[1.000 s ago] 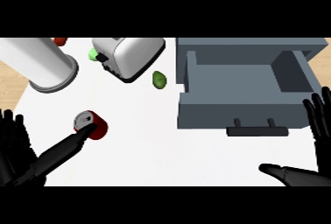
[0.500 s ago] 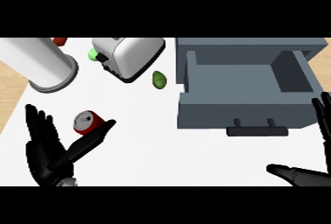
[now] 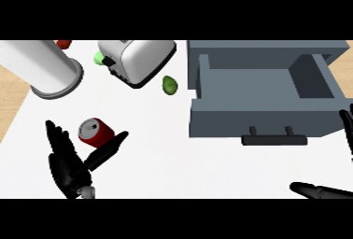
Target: Pick up the can, place it into the drawer and close the drawer
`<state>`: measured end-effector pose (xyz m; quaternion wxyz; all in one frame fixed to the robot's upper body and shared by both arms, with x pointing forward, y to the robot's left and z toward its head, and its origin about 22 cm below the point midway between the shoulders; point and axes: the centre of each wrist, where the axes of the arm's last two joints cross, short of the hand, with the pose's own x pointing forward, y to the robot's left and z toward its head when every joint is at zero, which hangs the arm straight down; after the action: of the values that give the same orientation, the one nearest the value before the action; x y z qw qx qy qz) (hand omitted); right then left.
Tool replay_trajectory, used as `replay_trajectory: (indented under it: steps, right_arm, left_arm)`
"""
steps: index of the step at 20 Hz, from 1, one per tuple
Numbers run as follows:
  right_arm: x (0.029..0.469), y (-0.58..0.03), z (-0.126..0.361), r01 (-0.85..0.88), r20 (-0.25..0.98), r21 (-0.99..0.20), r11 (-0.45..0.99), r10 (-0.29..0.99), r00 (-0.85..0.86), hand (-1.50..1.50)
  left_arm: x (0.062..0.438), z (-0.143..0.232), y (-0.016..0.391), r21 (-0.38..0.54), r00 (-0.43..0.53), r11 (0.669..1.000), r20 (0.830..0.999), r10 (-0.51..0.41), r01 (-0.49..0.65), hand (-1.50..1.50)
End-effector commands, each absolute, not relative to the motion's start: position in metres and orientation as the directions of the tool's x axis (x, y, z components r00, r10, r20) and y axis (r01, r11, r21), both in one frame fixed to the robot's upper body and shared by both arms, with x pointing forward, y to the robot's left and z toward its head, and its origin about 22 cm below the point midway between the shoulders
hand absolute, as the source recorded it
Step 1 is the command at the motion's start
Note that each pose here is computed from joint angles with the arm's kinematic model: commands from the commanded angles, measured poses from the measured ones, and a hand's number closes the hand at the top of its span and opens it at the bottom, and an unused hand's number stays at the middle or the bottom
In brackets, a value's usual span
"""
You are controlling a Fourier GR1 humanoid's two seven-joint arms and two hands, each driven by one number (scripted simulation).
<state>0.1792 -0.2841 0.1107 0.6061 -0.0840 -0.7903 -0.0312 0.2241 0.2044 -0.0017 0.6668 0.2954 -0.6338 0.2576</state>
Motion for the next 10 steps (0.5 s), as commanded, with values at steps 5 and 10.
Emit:
replay_trajectory:
  steps: [5, 10]
  right_arm:
    - [0.169, -0.292, 0.127, 0.179, 0.961, -0.053, 0.982, 0.099, -0.259, -1.50]
    - [0.165, -0.280, 0.138, 0.185, 0.963, -0.039, 0.982, 0.086, -0.256, -1.50]
  left_arm:
    - [0.235, -0.034, 0.220, 0.062, 0.074, 0.656, 0.997, -0.010, -0.752, -1.50]
    - [0.228, -0.071, 0.229, 0.068, 0.093, 0.644, 0.996, 0.004, -0.762, -1.50]
